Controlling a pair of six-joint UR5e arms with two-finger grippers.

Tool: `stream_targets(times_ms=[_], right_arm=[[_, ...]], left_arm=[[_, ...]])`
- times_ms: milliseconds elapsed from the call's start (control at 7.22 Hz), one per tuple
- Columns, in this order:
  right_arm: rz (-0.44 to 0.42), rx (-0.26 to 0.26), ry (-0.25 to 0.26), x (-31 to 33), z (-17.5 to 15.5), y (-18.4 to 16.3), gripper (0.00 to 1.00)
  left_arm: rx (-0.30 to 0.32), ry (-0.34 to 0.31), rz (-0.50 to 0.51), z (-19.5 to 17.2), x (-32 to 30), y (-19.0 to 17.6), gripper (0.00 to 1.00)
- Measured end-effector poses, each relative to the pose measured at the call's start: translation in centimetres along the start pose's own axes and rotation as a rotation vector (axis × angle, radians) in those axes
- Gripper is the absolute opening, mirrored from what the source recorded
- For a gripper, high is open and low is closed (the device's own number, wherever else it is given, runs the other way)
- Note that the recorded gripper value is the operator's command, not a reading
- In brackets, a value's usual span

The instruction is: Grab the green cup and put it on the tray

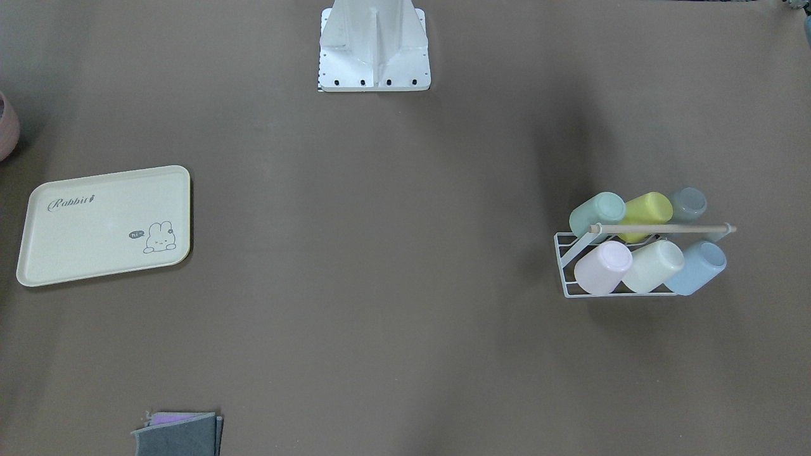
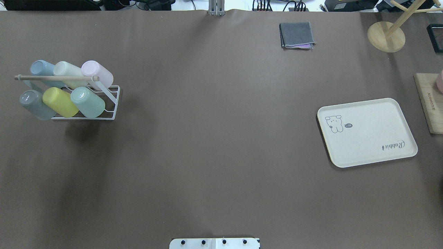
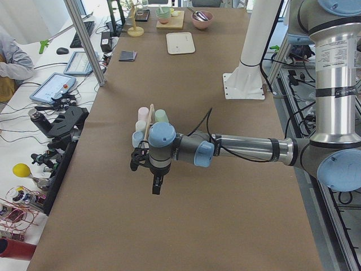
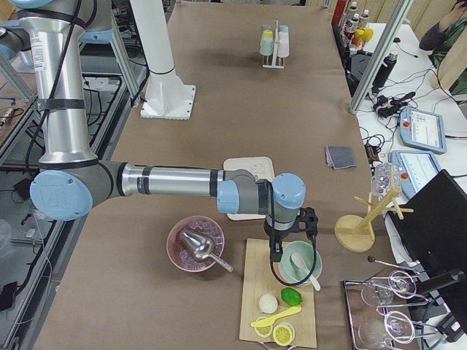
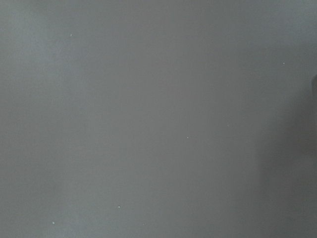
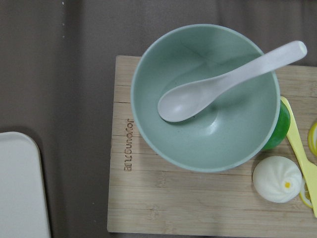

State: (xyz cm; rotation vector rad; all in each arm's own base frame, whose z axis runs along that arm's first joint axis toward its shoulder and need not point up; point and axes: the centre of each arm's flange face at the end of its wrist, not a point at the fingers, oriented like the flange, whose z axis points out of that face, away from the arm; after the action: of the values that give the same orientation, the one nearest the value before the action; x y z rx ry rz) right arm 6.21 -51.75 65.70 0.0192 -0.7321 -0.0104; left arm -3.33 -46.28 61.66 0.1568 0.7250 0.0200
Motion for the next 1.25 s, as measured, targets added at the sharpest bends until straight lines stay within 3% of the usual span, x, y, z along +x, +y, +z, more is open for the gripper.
stream_targets(times_ms=[831,1246], right_arm=[[0.005,-0.009,-0.007,0.2,0.5,0.1,1.00],[0.006,-0.011,0.004,0.4,0.6,0.1,1.00]], left_arm=[[0.016,0.003,0.066,-0.4,2.7,-0.4,0.99],[0.021,-0.048,0.176,-1.0,8.4,-1.1,0.99]])
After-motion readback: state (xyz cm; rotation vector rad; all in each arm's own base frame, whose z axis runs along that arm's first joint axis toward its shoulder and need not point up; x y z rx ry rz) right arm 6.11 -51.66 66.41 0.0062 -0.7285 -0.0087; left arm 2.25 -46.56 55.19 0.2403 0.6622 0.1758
